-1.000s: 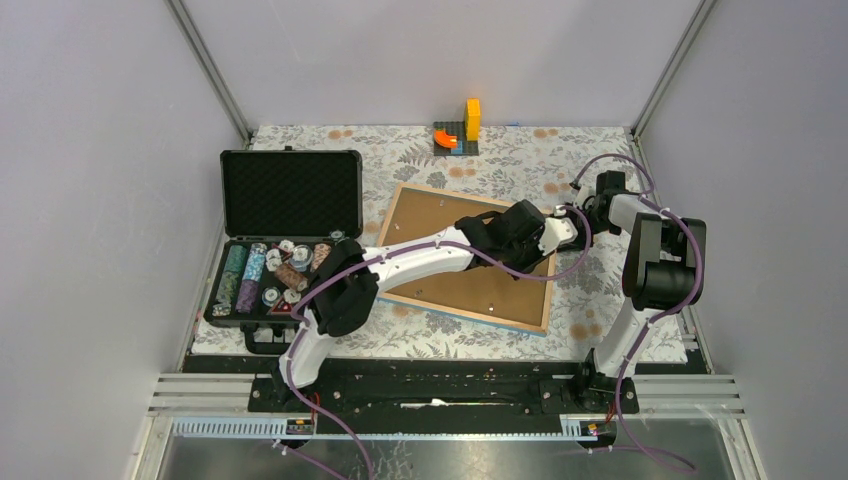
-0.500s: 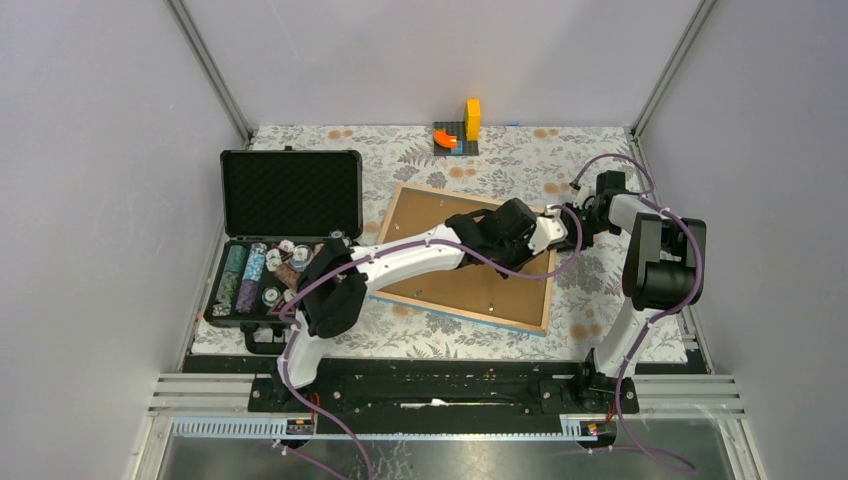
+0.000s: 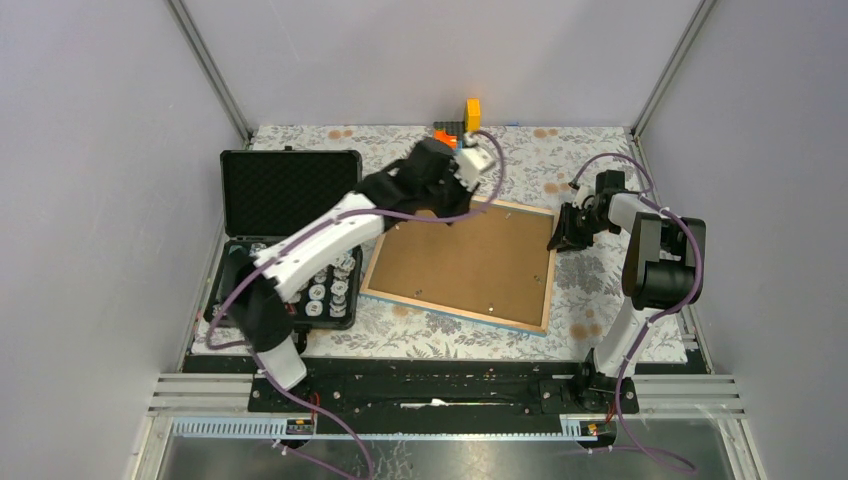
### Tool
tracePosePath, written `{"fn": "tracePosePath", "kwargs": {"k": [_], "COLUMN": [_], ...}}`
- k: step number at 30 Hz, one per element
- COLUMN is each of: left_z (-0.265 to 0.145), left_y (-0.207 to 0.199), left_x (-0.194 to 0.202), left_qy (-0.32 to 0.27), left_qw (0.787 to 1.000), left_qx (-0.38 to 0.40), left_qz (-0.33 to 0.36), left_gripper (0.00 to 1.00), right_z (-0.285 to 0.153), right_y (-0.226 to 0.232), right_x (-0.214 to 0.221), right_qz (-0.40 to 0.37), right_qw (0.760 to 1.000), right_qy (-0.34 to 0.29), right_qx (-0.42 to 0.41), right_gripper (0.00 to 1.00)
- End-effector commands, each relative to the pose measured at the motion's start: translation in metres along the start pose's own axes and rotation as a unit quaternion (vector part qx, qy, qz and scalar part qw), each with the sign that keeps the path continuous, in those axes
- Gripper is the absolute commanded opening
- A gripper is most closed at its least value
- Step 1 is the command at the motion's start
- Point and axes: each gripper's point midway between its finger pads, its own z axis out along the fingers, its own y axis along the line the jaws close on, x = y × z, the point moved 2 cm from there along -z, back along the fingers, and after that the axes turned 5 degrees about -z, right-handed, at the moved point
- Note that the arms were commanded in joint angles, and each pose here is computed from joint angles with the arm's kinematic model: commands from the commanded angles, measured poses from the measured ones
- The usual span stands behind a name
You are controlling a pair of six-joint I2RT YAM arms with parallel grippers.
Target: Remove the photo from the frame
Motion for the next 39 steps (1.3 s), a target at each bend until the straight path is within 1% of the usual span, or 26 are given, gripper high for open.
{"fn": "tracePosePath", "kwargs": {"k": [1,7,11,14,18,23,26,28,34,39], "left_z": [-0.048,-0.091,-0.114,-0.127,-0.130,-0.119,-0.111,-0.106,-0.082,-0.068], "left_y": [0.021,0.077,0.103,0.127,0.149,0.178,0.186,0.182,0.168,0.157], "left_x": [-0.009,0.030,0.063,0.079,0.087,0.100,0.104,0.106,0.131,0.157], "left_qy": [-0.047,-0.045,-0.025,-0.026,-0.038,-0.014,-0.006,-0.003,0.034,0.063], "left_qw": [0.999,0.994,0.992,0.985,0.974,0.956,0.942,0.938,0.941,0.931], "left_qx": [-0.020,-0.080,-0.097,-0.145,-0.209,-0.284,-0.333,-0.348,-0.336,-0.353], "left_qz": [-0.013,-0.058,-0.079,-0.089,-0.076,-0.066,-0.023,0.001,0.029,0.070], "left_gripper": [0.00,0.00,0.00,0.00,0.00,0.00,0.00,0.00,0.00,0.00], "right_z": [-0.003,-0.011,-0.016,-0.018,-0.022,-0.033,-0.036,-0.037,-0.041,-0.045], "right_y": [-0.009,-0.023,-0.032,-0.040,-0.052,-0.060,-0.062,-0.063,-0.067,-0.070], "right_x": [-0.006,-0.011,-0.012,-0.012,-0.012,-0.013,-0.012,-0.011,-0.015,-0.021], "right_qz": [-0.023,-0.023,-0.020,-0.015,-0.006,-0.005,-0.006,-0.006,-0.004,-0.002], "right_qw": [1.000,0.999,0.999,0.998,0.998,0.998,0.997,0.997,0.997,0.997], "right_qy": [-0.001,-0.012,-0.017,-0.019,-0.023,-0.033,-0.036,-0.035,-0.040,-0.041], "right_qx": [0.019,0.038,0.045,0.050,0.057,0.062,0.064,0.064,0.069,0.069], "right_gripper": [0.18,0.17,0.17,0.17,0.16,0.17,0.16,0.17,0.17,0.17]}}
